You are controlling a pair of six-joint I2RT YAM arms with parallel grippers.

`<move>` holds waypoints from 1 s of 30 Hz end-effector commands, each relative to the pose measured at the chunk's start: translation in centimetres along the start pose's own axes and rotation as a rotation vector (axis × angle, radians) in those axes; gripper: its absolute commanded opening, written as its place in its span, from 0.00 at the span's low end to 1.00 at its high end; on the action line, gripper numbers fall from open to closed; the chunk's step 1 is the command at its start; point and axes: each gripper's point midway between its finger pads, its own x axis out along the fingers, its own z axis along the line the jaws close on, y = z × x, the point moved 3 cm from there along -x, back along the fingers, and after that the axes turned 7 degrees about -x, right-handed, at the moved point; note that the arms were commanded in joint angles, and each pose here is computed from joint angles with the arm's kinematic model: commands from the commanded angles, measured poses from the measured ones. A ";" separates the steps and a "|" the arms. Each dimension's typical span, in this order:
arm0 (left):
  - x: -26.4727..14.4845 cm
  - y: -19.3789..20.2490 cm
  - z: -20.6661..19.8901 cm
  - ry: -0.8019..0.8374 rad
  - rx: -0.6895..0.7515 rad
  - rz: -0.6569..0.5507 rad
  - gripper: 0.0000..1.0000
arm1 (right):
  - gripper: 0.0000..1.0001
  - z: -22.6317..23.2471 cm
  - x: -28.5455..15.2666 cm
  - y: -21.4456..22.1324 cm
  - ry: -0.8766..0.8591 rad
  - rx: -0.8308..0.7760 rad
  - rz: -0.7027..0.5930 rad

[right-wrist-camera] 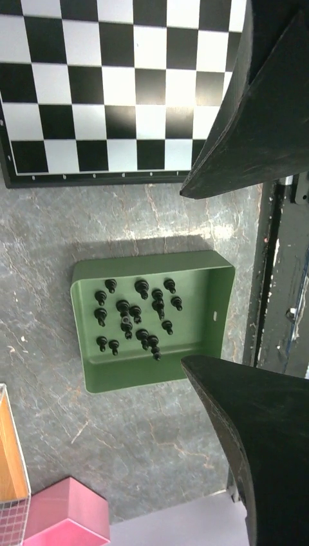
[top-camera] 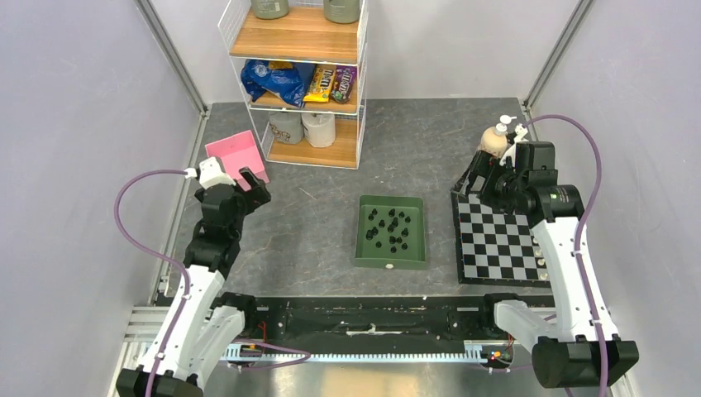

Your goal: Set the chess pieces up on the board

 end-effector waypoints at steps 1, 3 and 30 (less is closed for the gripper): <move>-1.5 -2.6 1.5 -0.124 -0.045 -0.105 1.00 | 0.99 -0.7 -0.9 -1.0 0.068 -0.021 -0.046; -2.0 -2.7 2.3 -0.156 -0.049 -0.129 1.00 | 0.99 -0.7 -0.8 -0.6 0.067 -0.014 -0.026; -1.8 1.8 0.6 -0.007 0.076 0.159 0.99 | 0.72 -0.4 -0.5 3.9 0.131 -0.131 0.163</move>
